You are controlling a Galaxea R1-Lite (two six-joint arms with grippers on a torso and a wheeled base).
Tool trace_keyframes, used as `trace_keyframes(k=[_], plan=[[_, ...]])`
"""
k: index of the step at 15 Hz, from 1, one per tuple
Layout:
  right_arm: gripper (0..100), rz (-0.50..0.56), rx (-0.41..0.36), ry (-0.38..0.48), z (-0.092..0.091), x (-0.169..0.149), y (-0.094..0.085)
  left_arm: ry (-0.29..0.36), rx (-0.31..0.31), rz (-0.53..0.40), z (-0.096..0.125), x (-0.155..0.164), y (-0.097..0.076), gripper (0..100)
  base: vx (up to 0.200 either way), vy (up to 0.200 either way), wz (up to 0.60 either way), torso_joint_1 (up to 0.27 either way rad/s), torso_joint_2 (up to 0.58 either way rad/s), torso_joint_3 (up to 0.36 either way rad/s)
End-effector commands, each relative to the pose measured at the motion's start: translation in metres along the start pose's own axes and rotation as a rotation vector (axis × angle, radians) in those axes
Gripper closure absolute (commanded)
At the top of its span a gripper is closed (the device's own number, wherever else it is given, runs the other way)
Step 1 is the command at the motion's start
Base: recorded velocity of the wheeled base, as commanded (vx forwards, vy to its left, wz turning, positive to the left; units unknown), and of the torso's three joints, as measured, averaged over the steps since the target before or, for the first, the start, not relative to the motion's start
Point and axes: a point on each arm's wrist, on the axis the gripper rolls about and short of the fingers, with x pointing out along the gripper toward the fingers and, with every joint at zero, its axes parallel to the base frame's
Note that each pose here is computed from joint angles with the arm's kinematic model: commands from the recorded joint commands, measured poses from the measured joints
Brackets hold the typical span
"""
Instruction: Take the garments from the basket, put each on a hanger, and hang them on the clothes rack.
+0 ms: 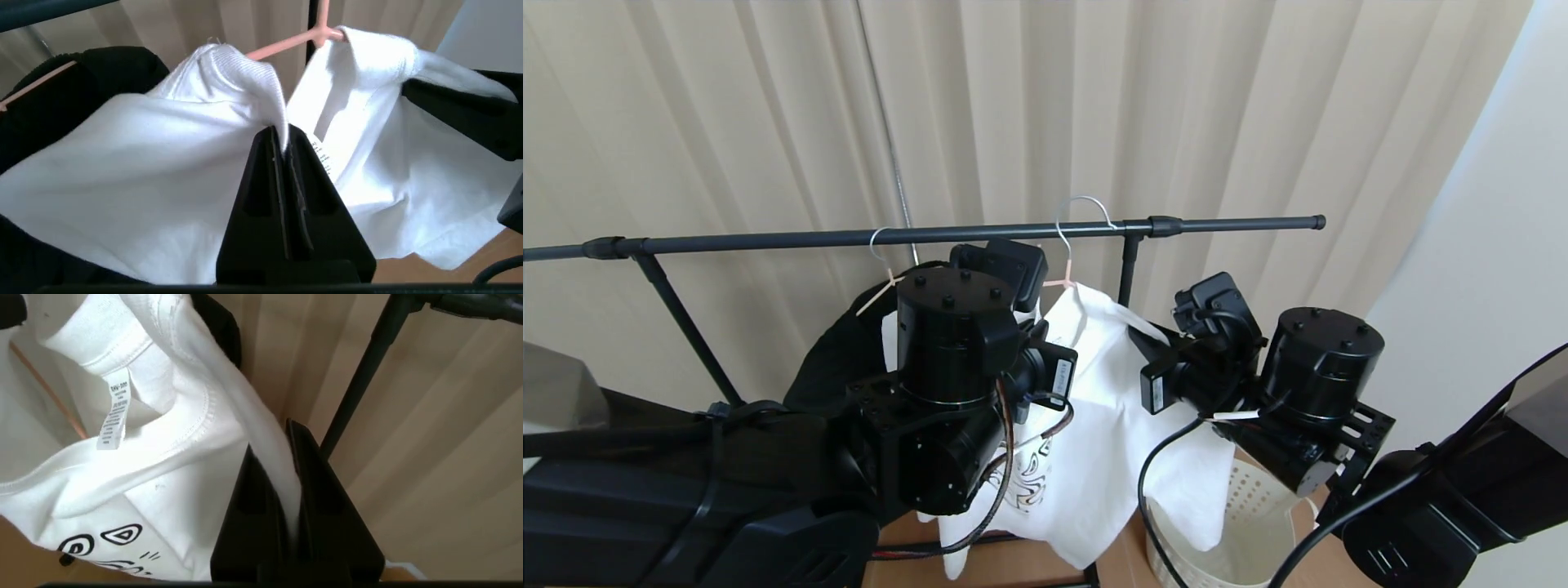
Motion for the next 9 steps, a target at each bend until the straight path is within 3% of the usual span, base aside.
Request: trace_keyframes(k=[1,8,9], plan=[[100,0.013,0.013,-0.014,0.0021,-0.0006,-0.0003,0.0,0.0,-0.003,-0.0007,0.0007,-0.0015,100,0.0,0.0,0.0,0.0,0.0,0.0],[100,0.055,0.029,-0.058,0.0024,-0.0042,-0.0057,0.011,0.006,-0.001,-0.0051,0.0046,-0.0032,100,0.0,0.0,0.0,0.0,0.0,0.0],[100,0.056,0.029,-0.063,0.0028,-0.0044,-0.0072,0.011,0.004,-0.001,-0.0051,0.0046,-0.0032,0,0.0,0.0,0.0,0.0,0.0,0.0]])
